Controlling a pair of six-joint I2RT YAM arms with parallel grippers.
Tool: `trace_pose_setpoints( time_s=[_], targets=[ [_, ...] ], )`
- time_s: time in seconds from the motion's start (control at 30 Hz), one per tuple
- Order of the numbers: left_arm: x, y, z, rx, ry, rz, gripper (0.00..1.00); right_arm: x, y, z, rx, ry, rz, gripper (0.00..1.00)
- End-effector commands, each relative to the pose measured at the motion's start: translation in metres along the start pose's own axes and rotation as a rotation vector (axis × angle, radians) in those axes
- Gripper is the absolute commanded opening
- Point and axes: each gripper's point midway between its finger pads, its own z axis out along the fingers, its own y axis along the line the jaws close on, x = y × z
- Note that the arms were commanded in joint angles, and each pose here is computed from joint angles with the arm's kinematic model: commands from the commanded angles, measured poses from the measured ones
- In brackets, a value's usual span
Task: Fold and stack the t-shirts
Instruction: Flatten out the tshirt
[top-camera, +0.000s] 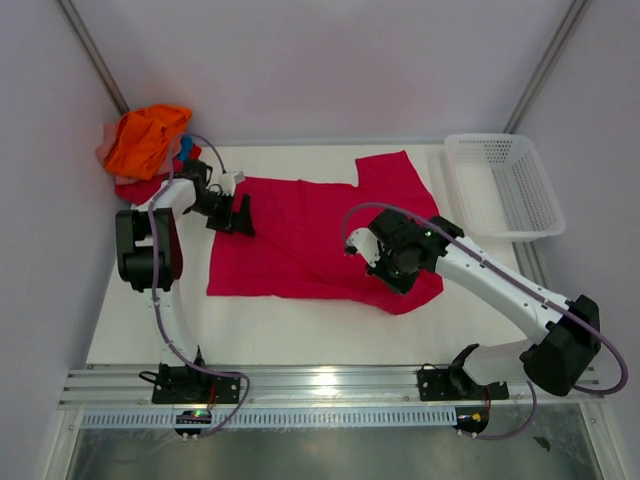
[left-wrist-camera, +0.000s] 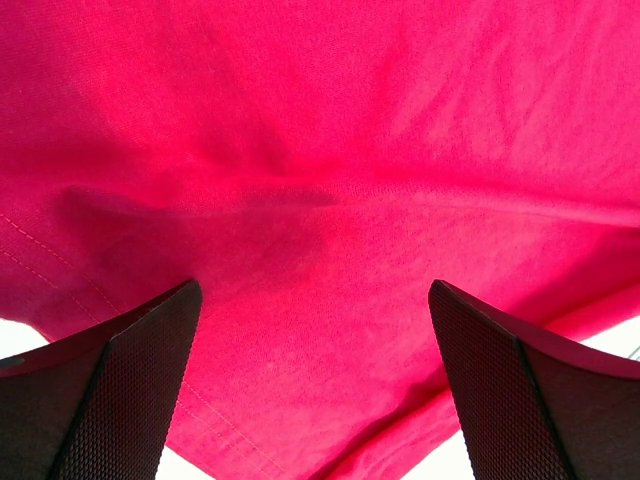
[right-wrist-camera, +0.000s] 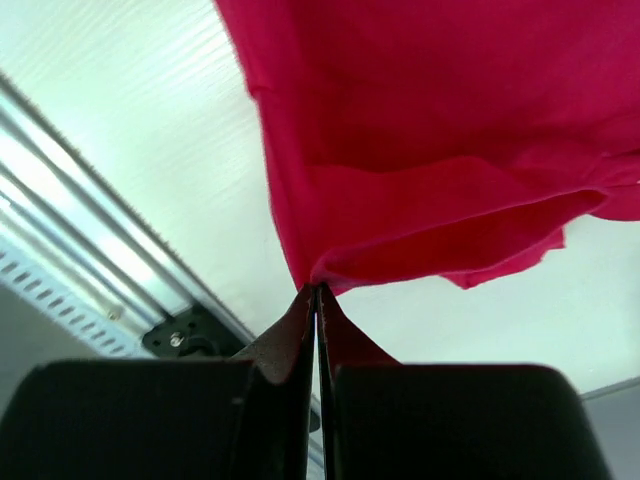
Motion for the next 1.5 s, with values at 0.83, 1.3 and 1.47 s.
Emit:
trace_pose_setpoints(
  time_s=[0.83, 1.3, 1.47],
  targets=[
    [-0.008, 0.003, 0.003, -0.049, 0.037, -0.012, 0.99, -0.041, -0.020, 0.070, 0.103, 0.003, -0.160, 0.74],
    [-0.004, 0.016, 0.003, -0.110, 0.063, 0.000, 0.99, -0.047, -0.032, 0.138, 0.099, 0.138, -0.139, 0.74],
    [0.001, 0.023, 0.005, -0.138, 0.081, 0.002, 0.99, -0.031, -0.017, 0.118, 0.027, 0.158, -0.157, 0.74]
  ],
)
